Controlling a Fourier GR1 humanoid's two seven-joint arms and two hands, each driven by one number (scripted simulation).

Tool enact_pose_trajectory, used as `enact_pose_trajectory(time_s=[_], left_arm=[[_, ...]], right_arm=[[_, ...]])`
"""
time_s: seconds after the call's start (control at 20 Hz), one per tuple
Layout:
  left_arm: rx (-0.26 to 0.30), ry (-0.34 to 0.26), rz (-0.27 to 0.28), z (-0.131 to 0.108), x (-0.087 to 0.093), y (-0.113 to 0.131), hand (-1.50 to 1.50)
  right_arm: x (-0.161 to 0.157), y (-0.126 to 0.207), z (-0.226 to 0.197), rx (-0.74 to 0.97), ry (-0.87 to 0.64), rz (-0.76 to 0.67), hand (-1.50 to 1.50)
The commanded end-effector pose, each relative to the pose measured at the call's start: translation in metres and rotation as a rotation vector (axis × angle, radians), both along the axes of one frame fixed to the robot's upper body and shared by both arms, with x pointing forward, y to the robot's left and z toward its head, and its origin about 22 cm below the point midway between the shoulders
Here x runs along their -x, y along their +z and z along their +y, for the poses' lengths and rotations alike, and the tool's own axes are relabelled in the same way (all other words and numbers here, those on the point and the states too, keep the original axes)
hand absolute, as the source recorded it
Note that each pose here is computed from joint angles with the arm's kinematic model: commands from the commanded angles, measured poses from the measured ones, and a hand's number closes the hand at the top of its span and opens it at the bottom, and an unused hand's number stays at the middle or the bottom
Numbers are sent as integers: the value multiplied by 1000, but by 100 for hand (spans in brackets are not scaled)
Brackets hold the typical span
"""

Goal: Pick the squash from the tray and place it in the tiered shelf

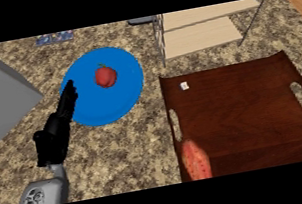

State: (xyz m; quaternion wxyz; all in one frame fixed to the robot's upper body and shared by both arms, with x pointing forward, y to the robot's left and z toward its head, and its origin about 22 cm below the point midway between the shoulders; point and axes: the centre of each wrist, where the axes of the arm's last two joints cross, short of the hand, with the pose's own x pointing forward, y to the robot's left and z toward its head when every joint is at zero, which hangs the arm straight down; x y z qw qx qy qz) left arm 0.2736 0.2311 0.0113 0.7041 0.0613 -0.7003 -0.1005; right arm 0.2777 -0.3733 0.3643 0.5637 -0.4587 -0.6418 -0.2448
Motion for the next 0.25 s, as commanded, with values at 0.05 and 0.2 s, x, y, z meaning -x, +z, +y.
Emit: enact_pose_trajectory(time_s=[0.05,0.2], left_arm=[[-22,12,-7,21,-8,8,0],[1,-5,-22,-3,9,0,0]], right_arm=[[61,-12,-30,40,53,116,-150],[100,-17,-54,40,63,96,-150]])
